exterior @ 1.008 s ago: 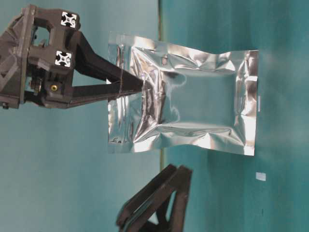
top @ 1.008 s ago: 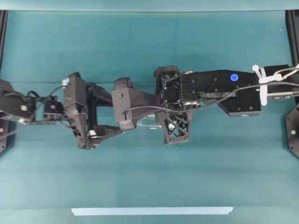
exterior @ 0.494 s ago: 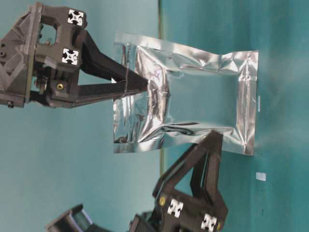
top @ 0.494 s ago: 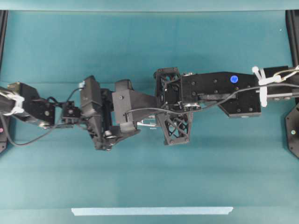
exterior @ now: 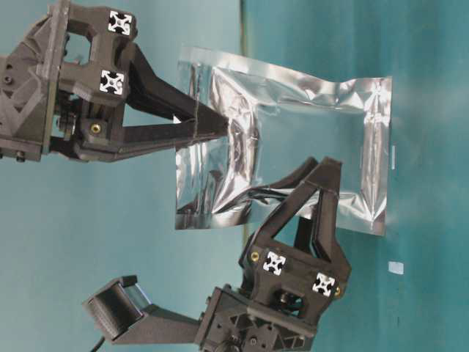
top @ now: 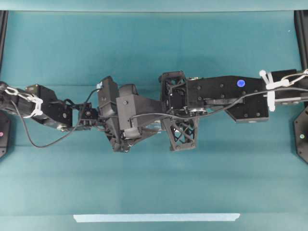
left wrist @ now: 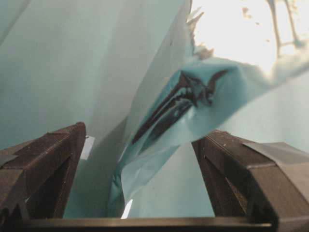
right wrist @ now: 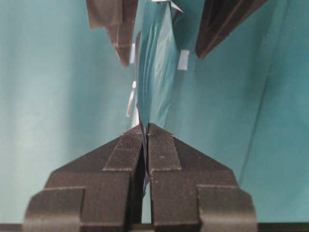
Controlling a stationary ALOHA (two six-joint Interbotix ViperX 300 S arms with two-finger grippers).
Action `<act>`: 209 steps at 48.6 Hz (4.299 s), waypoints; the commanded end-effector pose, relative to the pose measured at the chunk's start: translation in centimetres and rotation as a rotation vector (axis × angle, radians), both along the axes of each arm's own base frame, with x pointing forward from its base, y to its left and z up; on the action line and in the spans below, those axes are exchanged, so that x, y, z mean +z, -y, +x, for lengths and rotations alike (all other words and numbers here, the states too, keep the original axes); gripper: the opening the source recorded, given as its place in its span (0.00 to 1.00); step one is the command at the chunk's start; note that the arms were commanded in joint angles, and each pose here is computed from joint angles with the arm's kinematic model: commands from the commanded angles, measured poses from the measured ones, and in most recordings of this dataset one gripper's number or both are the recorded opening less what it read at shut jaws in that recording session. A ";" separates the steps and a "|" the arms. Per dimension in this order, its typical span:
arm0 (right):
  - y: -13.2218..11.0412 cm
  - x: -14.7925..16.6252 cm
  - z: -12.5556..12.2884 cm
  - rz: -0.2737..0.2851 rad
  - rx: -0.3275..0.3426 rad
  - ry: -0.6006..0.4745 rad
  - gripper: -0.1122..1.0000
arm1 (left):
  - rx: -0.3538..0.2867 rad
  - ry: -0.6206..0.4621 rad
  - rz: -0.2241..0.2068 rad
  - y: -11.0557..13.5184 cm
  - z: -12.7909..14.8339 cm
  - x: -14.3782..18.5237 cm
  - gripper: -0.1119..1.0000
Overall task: Hand over the silver zip bag and make it stand upright.
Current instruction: 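Close the left gripper on the bag's lower edge, then open the right gripper, release the bag, and pull it away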
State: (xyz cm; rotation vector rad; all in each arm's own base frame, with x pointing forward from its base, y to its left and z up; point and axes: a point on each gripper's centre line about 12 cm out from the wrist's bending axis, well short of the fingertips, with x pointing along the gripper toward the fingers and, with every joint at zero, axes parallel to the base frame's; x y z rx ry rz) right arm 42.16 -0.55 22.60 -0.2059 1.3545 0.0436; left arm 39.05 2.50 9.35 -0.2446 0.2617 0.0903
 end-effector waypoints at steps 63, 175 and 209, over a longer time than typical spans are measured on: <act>-0.3 0.5 0.2 -0.001 0.011 0.040 0.11 | -0.022 -0.013 0.047 0.2 1.9 0.0 0.41; 1.2 7.0 -9.2 0.021 -0.246 0.438 0.91 | -0.037 -0.048 0.090 0.3 1.6 -0.4 0.35; 1.0 7.0 -9.3 0.047 -0.258 0.491 0.90 | -0.058 -0.080 0.145 0.3 1.6 -0.6 0.35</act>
